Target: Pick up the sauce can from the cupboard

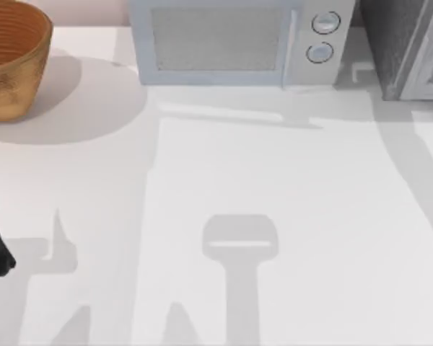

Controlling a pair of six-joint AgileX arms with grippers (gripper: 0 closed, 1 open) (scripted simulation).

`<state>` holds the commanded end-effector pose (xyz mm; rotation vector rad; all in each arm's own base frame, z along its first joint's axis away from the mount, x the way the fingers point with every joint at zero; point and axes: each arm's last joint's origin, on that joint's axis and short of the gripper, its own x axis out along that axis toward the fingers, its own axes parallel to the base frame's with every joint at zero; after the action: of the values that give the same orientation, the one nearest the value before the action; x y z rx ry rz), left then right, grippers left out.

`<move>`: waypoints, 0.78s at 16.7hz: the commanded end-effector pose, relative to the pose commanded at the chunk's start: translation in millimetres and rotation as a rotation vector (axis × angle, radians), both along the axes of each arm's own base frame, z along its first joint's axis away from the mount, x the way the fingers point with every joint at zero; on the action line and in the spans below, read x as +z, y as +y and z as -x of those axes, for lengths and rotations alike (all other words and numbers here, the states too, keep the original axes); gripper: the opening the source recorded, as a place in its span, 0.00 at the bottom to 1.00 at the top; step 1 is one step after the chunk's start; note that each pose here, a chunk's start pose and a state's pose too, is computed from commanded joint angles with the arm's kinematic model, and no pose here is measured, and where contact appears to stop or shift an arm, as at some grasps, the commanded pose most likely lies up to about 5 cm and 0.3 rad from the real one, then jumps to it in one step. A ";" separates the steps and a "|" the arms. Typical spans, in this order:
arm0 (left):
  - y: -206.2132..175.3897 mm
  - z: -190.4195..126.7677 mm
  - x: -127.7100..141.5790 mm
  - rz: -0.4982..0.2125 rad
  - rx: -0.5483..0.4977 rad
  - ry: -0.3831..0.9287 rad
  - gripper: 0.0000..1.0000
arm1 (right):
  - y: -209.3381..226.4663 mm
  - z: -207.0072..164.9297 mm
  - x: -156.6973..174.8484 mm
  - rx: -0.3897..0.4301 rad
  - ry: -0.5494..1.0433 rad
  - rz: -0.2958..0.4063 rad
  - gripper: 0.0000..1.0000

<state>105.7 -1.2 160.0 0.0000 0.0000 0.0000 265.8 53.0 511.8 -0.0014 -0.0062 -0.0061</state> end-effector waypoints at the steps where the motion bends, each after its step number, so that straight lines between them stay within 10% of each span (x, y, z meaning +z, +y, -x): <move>1: 0.0 0.0 0.0 0.000 0.000 0.000 1.00 | 5.6 -8.6 -0.1 -0.002 0.001 0.001 1.00; 13: 0.0 0.0 0.0 0.000 0.000 0.000 1.00 | 45.1 -57.5 -5.2 -0.005 -0.001 -0.001 1.00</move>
<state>105.7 -1.2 160.0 0.0000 0.0000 0.0000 323.2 98.0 506.5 -0.0005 -0.0070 -0.0114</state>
